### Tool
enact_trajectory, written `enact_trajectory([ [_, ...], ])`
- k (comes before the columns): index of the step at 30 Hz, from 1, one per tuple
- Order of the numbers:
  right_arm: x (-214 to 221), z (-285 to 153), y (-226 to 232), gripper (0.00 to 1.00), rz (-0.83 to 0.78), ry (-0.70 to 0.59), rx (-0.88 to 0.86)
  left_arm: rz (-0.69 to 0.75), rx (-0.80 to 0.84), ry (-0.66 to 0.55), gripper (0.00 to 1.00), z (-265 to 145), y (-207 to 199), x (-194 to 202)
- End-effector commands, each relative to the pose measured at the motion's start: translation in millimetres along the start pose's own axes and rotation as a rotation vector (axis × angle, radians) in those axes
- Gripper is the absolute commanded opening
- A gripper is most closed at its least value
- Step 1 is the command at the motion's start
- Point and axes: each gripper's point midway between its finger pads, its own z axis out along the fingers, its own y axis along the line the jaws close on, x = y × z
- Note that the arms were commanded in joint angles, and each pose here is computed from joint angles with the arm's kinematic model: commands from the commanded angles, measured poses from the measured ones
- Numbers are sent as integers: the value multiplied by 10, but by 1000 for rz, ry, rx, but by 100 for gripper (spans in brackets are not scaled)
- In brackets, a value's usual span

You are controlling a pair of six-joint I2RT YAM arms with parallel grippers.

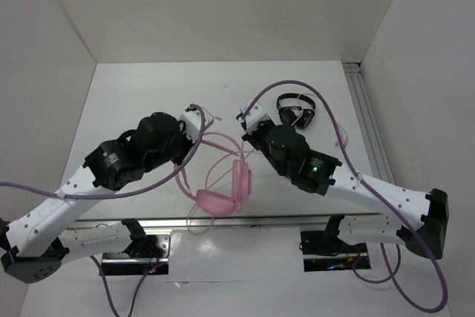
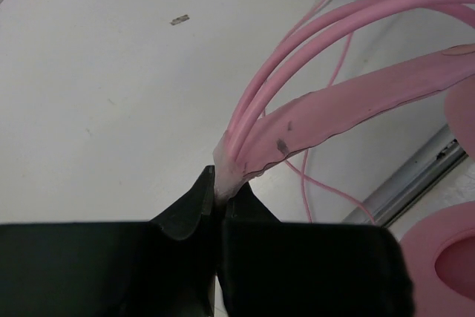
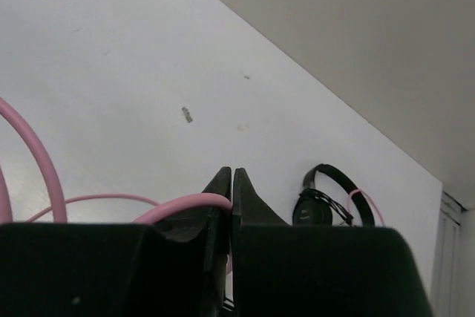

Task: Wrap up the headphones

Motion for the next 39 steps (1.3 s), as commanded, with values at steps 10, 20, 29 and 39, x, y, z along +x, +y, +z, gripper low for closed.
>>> enact_trajectory([
  [10, 221, 409, 198, 5, 219, -50, -228, -138, 101, -256, 0, -484, -37, -846],
  [20, -134, 603, 484, 32, 427, -222, -552, -415, -37, -525, 0, -1172, 438, -1421],
  [29, -244, 986, 876, 49, 661, -355, -789, -661, -128, -584, 0, -1331, 687, -1641],
  [39, 209, 931, 1733, 43, 782, -308, -971, -863, -445, -672, 0, -1468, 1296, -1729],
])
